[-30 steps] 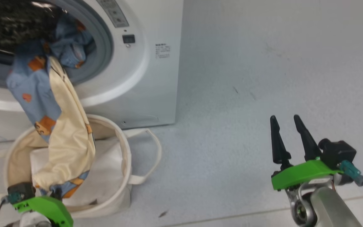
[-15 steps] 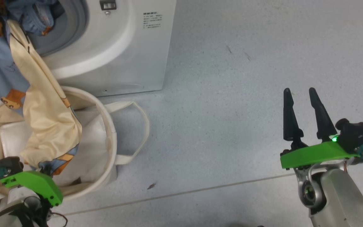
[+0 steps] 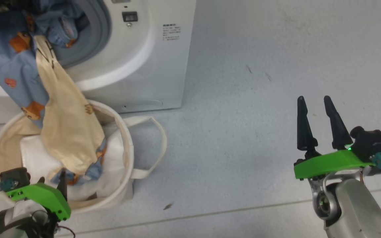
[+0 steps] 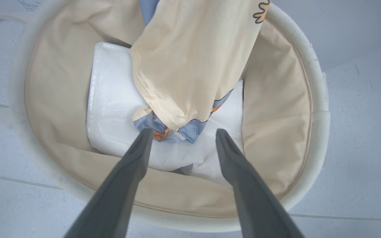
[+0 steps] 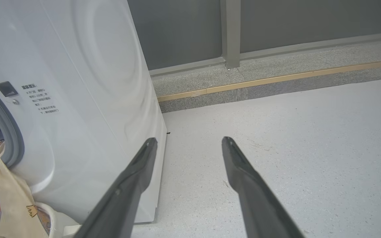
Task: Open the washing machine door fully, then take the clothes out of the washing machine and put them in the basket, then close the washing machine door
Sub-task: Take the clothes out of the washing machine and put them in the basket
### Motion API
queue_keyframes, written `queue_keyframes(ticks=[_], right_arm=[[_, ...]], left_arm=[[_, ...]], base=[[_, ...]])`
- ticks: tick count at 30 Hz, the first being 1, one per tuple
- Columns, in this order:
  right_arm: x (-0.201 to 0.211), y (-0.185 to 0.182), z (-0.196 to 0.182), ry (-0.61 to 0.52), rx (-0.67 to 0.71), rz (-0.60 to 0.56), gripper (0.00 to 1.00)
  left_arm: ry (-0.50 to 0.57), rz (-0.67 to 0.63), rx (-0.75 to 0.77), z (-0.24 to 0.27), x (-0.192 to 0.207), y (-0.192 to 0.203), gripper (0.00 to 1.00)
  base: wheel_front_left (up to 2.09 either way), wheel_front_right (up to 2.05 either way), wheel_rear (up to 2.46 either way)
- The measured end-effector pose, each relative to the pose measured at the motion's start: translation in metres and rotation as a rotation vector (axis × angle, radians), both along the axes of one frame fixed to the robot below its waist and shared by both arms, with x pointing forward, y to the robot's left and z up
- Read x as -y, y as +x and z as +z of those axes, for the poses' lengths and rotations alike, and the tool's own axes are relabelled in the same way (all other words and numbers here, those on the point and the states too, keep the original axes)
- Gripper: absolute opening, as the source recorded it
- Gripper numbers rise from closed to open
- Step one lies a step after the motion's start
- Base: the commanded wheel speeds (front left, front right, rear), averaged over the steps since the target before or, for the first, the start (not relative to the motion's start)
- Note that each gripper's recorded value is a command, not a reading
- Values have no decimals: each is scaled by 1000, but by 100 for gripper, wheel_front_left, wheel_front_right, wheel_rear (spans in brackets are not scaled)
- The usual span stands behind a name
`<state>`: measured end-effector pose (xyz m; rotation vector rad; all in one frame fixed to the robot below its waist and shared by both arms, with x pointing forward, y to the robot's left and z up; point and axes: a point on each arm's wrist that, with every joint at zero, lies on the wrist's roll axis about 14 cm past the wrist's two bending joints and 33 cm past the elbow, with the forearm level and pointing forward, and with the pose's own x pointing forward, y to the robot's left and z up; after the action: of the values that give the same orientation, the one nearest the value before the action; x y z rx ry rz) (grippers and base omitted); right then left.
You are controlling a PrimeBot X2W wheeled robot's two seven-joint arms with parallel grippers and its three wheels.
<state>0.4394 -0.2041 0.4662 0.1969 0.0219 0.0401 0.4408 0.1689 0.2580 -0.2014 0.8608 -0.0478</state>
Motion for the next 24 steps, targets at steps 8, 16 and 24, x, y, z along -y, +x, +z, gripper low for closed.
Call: queue_keyframes(ticks=[8,16,24], right_arm=[[-18,-10,24,16,51,47,100],[-27,-35,33,40,65,63,100],[-38,-49,51,46,113,94,100]], left_arm=[[7,12,245,64,-13,20,100],[-1,73,508,149,-48,39,100],[32,97,684,198,-64,16,100]], base=[[0,0,0],[0,0,0],[0,0,0]])
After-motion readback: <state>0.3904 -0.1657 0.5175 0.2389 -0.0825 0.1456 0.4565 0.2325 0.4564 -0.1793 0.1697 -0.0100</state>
